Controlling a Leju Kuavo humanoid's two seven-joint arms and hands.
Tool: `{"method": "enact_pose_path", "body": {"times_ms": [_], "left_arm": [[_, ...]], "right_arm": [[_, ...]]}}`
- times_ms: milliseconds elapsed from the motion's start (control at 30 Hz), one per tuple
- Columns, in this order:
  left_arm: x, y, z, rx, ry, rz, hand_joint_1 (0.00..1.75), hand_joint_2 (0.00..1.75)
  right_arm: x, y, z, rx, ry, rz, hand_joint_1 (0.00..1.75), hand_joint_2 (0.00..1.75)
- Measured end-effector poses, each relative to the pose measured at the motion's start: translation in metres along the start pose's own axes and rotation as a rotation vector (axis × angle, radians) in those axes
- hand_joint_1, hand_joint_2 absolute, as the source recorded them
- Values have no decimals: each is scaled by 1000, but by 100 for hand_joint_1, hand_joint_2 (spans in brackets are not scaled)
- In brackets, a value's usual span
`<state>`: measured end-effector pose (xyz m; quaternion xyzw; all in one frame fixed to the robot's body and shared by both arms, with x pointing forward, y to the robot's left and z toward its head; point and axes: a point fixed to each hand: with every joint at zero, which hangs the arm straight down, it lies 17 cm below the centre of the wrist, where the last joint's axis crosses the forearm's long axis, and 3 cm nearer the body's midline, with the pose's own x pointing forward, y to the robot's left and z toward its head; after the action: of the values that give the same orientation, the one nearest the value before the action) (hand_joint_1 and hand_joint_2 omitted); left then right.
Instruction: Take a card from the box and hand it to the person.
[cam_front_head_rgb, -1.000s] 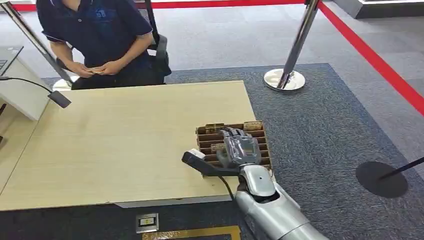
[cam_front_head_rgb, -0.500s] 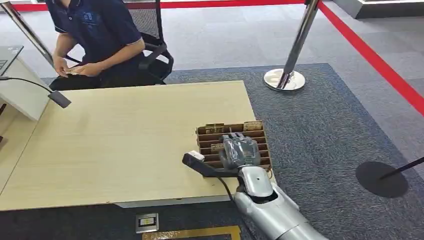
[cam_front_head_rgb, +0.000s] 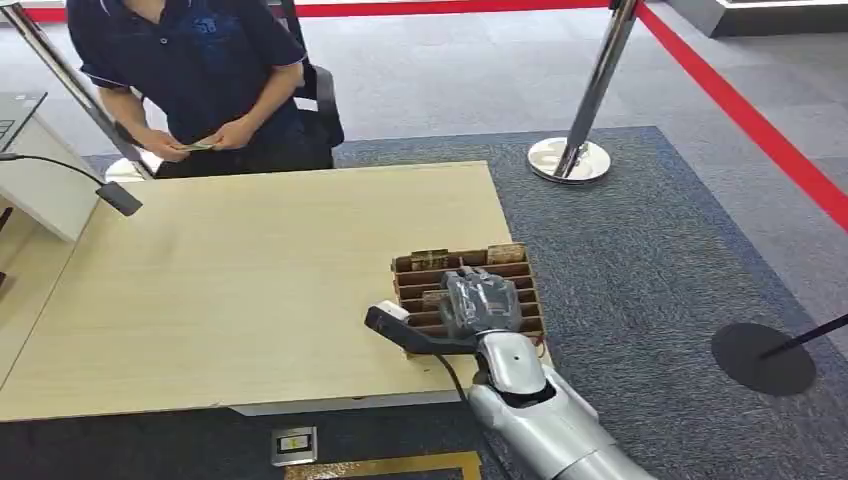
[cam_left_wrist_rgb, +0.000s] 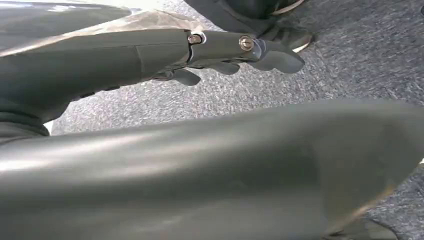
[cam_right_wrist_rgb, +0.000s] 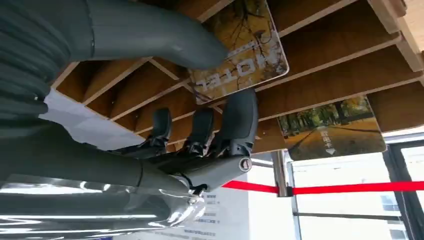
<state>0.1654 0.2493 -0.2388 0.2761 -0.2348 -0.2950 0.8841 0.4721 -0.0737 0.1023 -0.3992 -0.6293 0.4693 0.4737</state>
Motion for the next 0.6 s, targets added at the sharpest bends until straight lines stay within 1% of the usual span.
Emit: {"method": "enact_pose_path", "body": {"times_ms": [33,67,100,133,367,467,600], "left_arm": [[0,0,0,0,-1,-1,0,0],[0,0,0,0,-1,-1,0,0],[0,0,0,0,-2,-2,0,0],[1,0,0,0,-4,-4,0,0],[2,0,0,-1,-7,-13,0,0],[2,0,0,-1,-6,-14,0,0],[1,0,0,-1,-3,-10,0,0]], "right_arm": [[0,0,0,0,0,0,110,175],[0,0,0,0,0,0,113,175],[0,0,0,1,2,0,113,175],[-1,1,0,1,3,0,119,175],[0,1,1,3,3,2,127,175],[0,2,2,3,2,6,127,175],[2,2,2,6,-1,7,136,175]]}}
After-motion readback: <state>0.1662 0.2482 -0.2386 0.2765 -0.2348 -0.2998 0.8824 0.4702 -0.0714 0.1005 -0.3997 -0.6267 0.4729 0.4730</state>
